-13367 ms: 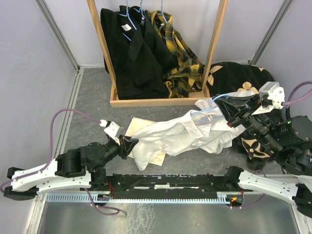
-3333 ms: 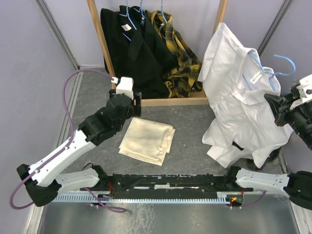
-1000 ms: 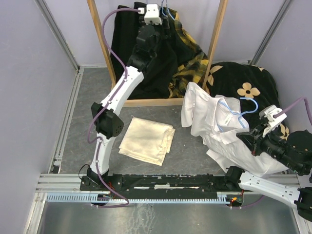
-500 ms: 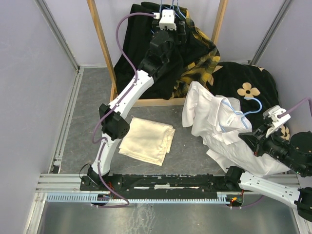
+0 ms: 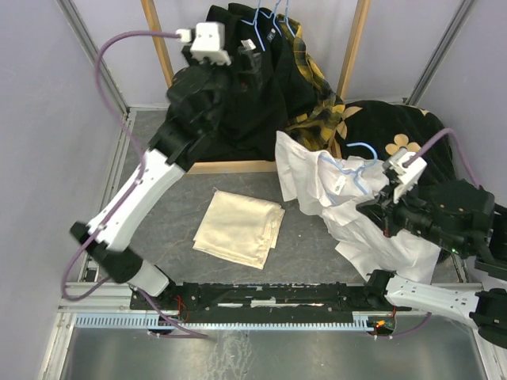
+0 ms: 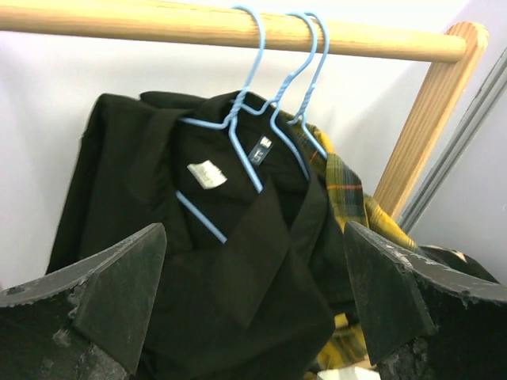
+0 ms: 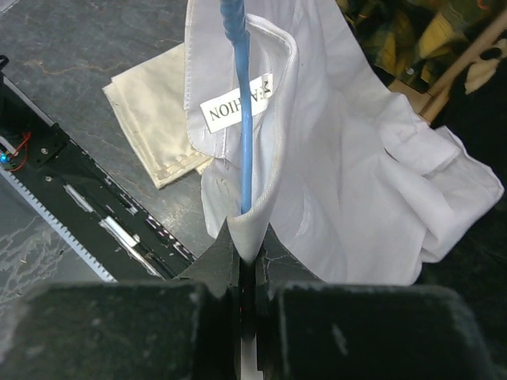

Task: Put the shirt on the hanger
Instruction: Move the hanger to the clothesline, then adjust the hanger.

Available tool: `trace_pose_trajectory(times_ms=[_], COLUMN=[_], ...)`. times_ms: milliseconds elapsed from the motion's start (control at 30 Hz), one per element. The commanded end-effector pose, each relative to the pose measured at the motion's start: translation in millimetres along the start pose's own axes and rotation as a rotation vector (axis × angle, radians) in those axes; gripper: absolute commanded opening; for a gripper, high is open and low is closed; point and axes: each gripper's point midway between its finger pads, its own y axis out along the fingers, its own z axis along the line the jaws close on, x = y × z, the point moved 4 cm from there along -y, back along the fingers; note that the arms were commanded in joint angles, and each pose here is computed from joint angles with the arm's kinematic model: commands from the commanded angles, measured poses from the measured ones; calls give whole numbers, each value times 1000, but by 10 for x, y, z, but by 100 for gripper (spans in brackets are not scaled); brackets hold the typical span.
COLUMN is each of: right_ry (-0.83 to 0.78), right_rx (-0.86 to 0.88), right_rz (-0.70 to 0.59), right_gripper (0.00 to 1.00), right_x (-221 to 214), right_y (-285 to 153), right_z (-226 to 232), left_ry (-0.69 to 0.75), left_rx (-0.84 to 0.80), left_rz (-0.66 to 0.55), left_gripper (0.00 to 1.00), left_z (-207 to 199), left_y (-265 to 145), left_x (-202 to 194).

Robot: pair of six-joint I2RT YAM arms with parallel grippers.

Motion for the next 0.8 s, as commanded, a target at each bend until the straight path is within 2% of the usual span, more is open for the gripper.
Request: trace_pose_trajectory(times_ms=[0,267,433,633,767], right_ry=[16,27,20,-3,-40], right_rx=[132,171,137,85,12], right_rz=[-143,-187,-310,-473,-482], right_gripper=[0,0,0,0,0], right_x=[481,895,1472,2214,2444], right_y=[84,306,332,477,877], right_z=[247,425,444,496,541], left_ry=[-64,-12,8,2,0], left_rx=[-25,90,151,175,177], left_rz=[58,150,190,181,197], left_gripper=[99,99,99,98,98], left_z=[119,686,972,1181,1249], left_y=[-443,-1400,-1897,-2335,-2506], left_x=[-106,-247,-279,-172,-167])
